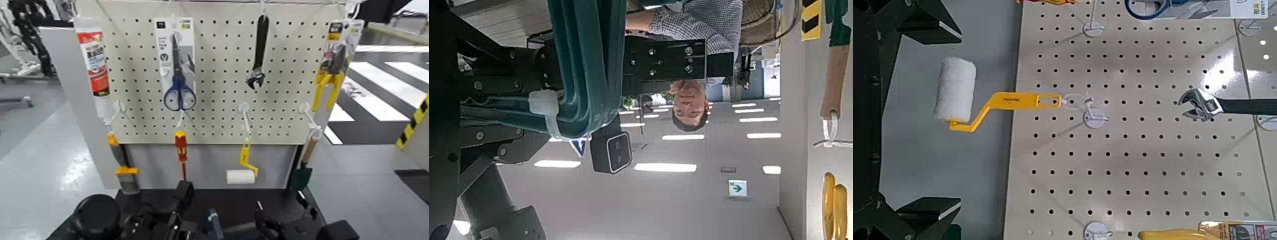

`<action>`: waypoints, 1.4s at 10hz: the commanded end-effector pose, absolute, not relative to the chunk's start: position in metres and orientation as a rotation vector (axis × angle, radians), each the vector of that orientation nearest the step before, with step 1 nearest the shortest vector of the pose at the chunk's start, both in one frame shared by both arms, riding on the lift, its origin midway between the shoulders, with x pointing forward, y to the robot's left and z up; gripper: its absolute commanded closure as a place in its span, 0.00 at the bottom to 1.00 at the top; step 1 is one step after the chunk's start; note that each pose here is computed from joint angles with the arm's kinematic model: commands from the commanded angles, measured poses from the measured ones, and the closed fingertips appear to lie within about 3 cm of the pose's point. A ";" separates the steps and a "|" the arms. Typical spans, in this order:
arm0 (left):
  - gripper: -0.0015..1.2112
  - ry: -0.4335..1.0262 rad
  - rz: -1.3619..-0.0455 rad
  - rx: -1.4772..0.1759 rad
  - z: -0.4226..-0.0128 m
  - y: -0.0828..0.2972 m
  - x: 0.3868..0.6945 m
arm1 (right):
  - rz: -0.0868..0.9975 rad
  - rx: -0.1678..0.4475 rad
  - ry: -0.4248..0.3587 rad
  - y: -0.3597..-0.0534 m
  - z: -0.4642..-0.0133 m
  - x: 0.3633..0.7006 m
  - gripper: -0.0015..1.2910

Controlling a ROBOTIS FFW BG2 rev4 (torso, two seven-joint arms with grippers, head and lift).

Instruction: Place the crate on the table.

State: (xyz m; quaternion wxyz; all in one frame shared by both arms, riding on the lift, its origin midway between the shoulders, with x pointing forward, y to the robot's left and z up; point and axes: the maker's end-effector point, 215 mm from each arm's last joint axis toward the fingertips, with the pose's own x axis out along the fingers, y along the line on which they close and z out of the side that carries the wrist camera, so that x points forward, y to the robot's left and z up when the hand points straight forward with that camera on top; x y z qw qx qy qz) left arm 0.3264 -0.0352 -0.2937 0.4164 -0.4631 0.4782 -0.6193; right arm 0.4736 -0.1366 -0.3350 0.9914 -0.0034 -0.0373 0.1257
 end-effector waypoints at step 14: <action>0.98 1.091 -1.516 -1.056 -0.308 0.002 0.408 | 0.256 0.018 -0.094 -0.133 -0.334 0.474 0.11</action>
